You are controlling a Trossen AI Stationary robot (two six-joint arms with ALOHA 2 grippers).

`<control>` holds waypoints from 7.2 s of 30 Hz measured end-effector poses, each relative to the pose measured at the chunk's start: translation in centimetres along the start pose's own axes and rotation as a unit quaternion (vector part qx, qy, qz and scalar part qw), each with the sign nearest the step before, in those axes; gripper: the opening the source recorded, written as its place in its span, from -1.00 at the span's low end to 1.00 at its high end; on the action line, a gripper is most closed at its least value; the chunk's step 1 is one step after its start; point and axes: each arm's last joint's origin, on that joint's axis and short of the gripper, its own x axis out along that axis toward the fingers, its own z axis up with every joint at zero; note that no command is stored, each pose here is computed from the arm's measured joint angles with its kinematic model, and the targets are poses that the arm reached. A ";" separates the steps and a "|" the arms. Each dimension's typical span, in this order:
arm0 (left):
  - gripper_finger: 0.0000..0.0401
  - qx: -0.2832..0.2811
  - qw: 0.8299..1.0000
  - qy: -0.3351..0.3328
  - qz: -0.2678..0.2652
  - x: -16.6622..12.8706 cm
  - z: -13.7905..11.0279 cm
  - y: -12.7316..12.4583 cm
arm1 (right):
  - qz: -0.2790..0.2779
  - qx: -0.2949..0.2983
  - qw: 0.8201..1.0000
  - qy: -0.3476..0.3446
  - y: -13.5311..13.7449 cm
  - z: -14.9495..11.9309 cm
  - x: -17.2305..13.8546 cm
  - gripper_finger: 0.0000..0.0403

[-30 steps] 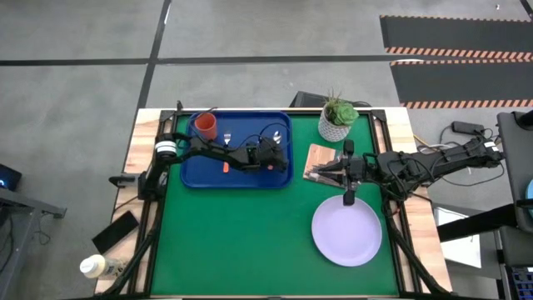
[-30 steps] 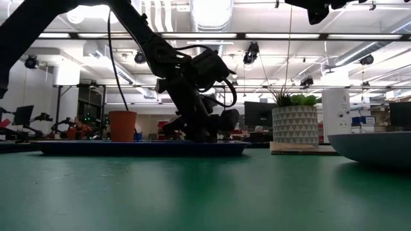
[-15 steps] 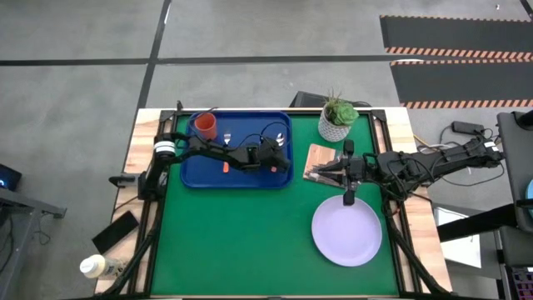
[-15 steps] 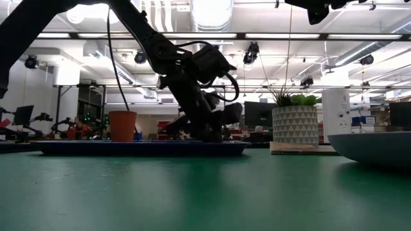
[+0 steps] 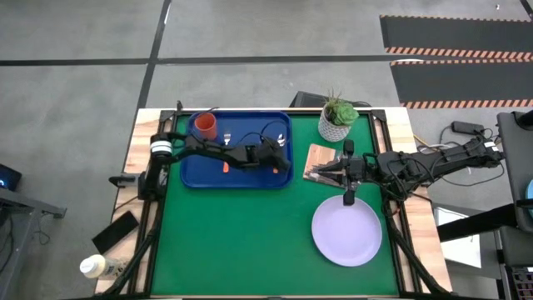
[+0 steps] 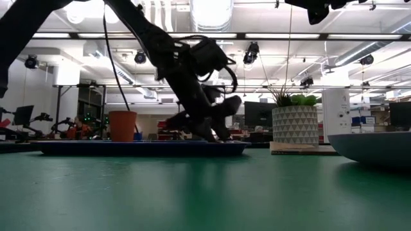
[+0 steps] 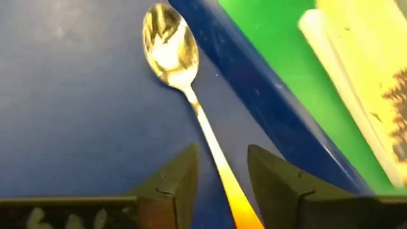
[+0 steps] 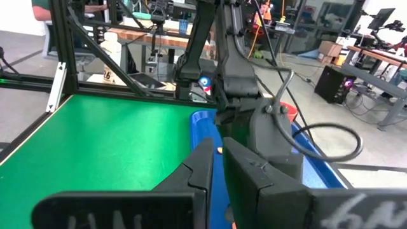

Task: Pick and place plate/cup/fork/spoon on tray
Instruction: Put the orange spoon on the blue tray to the right side of the orange fork, then put the white plate on the blue tray to the right of the orange fork

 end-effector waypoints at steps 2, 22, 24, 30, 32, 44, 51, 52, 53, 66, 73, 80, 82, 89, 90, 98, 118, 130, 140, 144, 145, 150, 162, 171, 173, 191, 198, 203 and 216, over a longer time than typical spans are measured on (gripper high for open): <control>-0.33 0.041 0.999 0.014 -0.013 -0.9 0.4 -0.1 | 0.000 0.000 1.000 0.000 0.0 0.0 0.0 -0.86; -0.96 0.198 0.976 0.076 -0.043 -3.2 -2.4 -1.2 | 0.000 0.004 1.000 -0.001 0.0 0.0 0.0 -0.86; -0.99 0.199 0.976 0.078 -0.041 -2.8 -2.6 -1.2 | 0.000 0.004 1.000 -0.001 0.0 0.0 0.0 -0.86; -1.00 0.198 0.976 0.080 -0.038 -2.2 -3.1 -1.2 | 0.000 0.004 1.000 -0.001 0.0 0.0 0.0 -0.86; -1.00 0.196 0.977 0.075 -0.042 -2.1 -3.1 -1.2 | 0.000 0.004 1.000 -0.001 0.0 0.0 0.0 -0.86; -1.00 0.183 0.980 0.044 -0.064 -2.1 -2.5 -1.8 | 0.000 0.004 1.000 0.000 0.0 0.0 0.0 -0.86; -1.00 0.188 0.978 0.028 -0.086 -4.1 -2.1 -2.8 | 0.000 0.004 1.000 0.000 0.0 0.0 0.0 -0.86; -1.00 0.193 0.976 0.026 -0.093 -4.7 -2.2 -3.2 | 0.000 0.004 1.000 0.000 0.0 0.0 0.0 -0.86; -1.00 0.201 0.974 0.022 -0.101 -5.3 -2.2 -3.6 | 0.000 0.006 1.000 0.000 0.0 0.0 0.0 -0.86; -1.00 0.346 0.910 -0.040 -0.227 -16.9 -5.4 -5.1 | 0.001 0.079 0.997 0.024 0.3 -0.6 1.0 -0.86; -1.00 0.332 0.898 -0.100 -0.270 -20.1 -6.4 -0.7 | 0.001 0.096 0.994 0.052 0.8 -1.5 2.3 -0.86; -1.00 0.282 0.887 -0.190 -0.313 -21.4 -7.4 3.9 | 0.036 0.176 0.977 0.111 2.3 -3.2 4.2 -0.86; -1.00 0.267 0.883 -0.213 -0.322 -21.9 -7.5 4.8 | 0.057 0.202 0.969 0.131 3.2 -3.4 4.8 -0.86; -1.00 0.231 0.873 -0.272 -0.333 -23.1 -7.3 6.9 | 0.092 0.222 0.947 0.215 7.3 -2.7 7.5 -0.86; -1.00 0.228 0.872 -0.275 -0.335 -23.2 -7.3 7.1 | 0.091 0.224 0.944 0.226 7.8 -2.5 8.0 -0.86; -1.00 0.198 0.873 -0.275 -0.350 -23.7 -7.2 7.5 | 0.010 0.231 0.880 0.416 9.8 -2.0 11.0 -0.86; -1.00 0.201 0.872 -0.272 -0.355 -23.6 -7.3 7.4 | -0.048 0.254 0.735 0.627 13.6 -6.0 15.2 -0.41; -1.00 0.202 0.872 -0.271 -0.355 -23.6 -7.3 7.4 | -0.090 0.281 0.715 0.633 14.2 -6.2 14.7 -0.03; -1.00 0.202 0.872 -0.271 -0.355 -23.6 -7.3 7.4 | -0.149 0.302 0.680 0.651 16.1 -8.7 14.6 -0.09; -1.00 0.202 0.872 -0.271 -0.355 -23.6 -7.3 7.4 | -0.155 0.298 0.666 0.666 16.4 -10.0 15.0 -0.14; -1.00 0.202 0.872 -0.271 -0.355 -23.6 -7.3 7.4 | -0.154 0.297 0.662 0.670 16.5 -10.3 15.0 -0.16; -1.00 0.202 0.872 -0.271 -0.355 -23.6 -7.3 7.4 | -0.148 0.296 0.654 0.680 16.8 -10.8 15.3 -0.34; -1.00 0.202 0.872 -0.271 -0.355 -23.6 -7.3 7.4 | -0.134 0.303 0.664 0.671 16.1 -8.6 14.4 -0.91; -1.00 0.202 0.871 -0.272 -0.355 -23.6 -7.3 7.4 | -0.143 0.277 0.654 0.689 14.9 -6.0 12.6 -0.95; -1.00 0.202 0.872 -0.271 -0.355 -23.6 -7.3 7.4 | -0.149 0.267 0.653 0.693 14.9 -5.1 12.4 -0.95; -1.00 0.202 0.872 -0.272 -0.354 -23.6 -7.3 7.4 | -0.094 0.115 0.838 0.525 14.7 4.8 13.9 -0.95; -1.00 0.202 0.872 -0.272 -0.354 -23.6 -7.3 7.4 | -0.036 0.025 0.890 0.454 14.0 5.8 15.9 -0.95; -1.00 0.199 0.870 -0.276 -0.357 -23.7 -7.2 7.4 | -0.019 -0.016 0.898 0.439 12.5 5.1 17.9 -0.95; -1.00 0.153 0.846 -0.331 -0.388 -25.6 -6.0 7.8 | 0.006 -0.169 0.845 0.508 7.7 -0.1 24.1 -0.95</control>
